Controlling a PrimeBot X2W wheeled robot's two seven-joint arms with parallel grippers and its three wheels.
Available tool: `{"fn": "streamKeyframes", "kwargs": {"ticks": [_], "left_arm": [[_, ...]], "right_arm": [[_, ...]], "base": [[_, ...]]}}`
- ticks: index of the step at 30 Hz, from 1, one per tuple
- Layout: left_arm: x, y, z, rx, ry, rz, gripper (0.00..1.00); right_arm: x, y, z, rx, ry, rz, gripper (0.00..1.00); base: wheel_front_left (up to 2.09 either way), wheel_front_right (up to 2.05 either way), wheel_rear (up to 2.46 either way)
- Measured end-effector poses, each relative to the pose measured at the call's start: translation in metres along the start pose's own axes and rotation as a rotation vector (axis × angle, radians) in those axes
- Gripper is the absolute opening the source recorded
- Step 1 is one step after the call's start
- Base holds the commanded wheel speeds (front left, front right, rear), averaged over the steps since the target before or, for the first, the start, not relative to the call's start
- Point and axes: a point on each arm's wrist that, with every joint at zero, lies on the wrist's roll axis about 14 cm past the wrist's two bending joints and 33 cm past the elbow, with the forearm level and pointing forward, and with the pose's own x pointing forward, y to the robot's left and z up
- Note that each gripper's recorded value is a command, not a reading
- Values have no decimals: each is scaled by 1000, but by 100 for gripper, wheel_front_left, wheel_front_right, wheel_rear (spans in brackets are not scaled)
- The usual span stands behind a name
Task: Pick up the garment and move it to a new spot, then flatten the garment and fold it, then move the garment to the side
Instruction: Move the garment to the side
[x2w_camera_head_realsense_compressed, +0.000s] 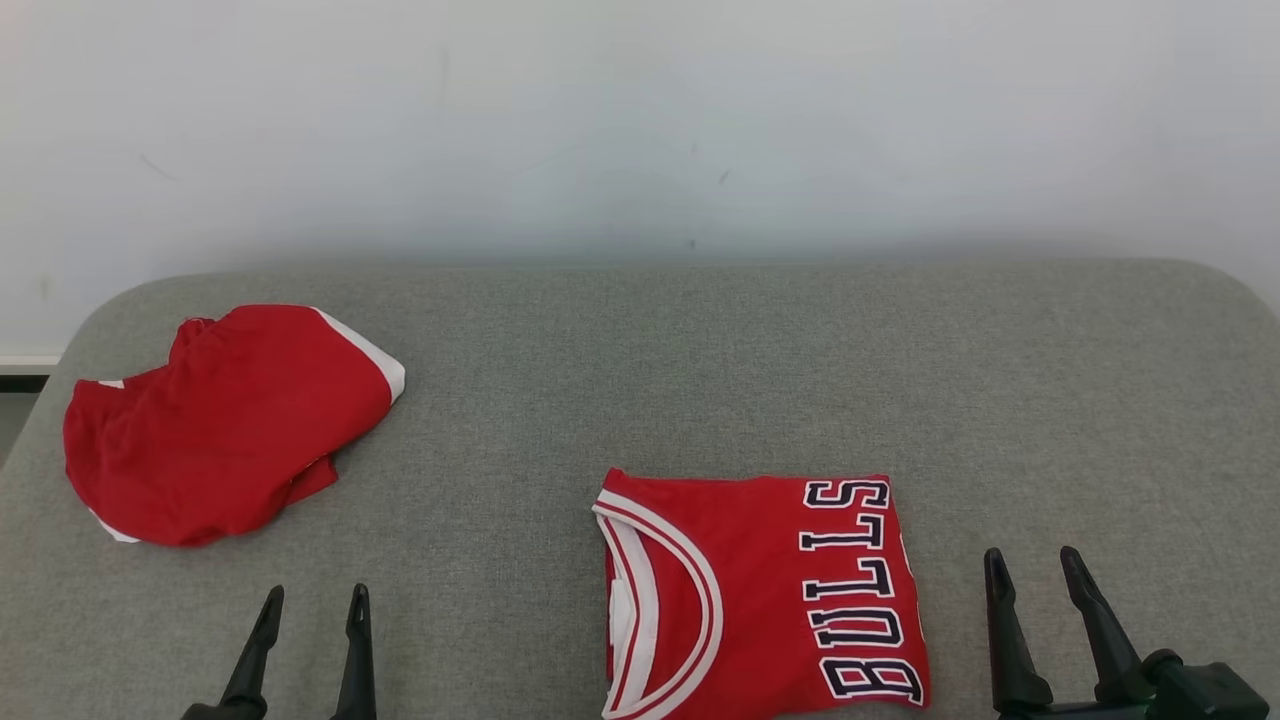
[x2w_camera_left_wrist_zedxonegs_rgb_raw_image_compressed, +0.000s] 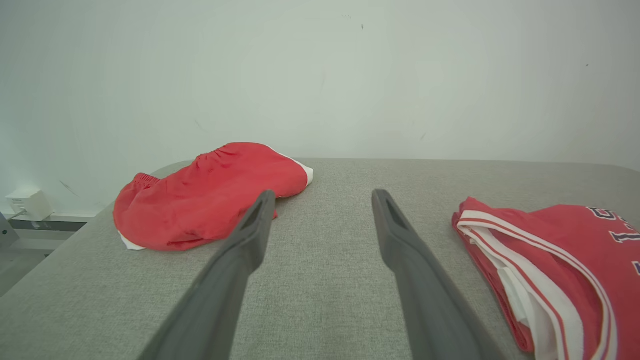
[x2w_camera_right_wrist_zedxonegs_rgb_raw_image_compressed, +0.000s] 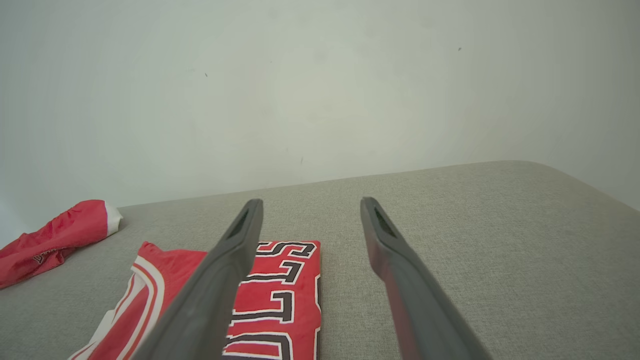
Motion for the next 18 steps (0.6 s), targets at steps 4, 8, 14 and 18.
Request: {"fn": "streamKeyframes", "kwargs": {"ticks": [4,8,14,18], "left_arm": [[0,0,2,7,-6,-1,100],[0,0,4,11,-11,-2,100],[0,-2,5,18,-14,-13,100],[-1,-2,6,21,-16,-18,100]], "right_arm": [[0,2,0,-5,1,6,100],[-1,2,-1,-6,4,8,100],[-1,3,-3,-7,11,11,100],[-1,4,-5,-7,18,14,100]], "base": [[0,0,0],[0,0,0],[0,0,0],[0,0,0]]}}
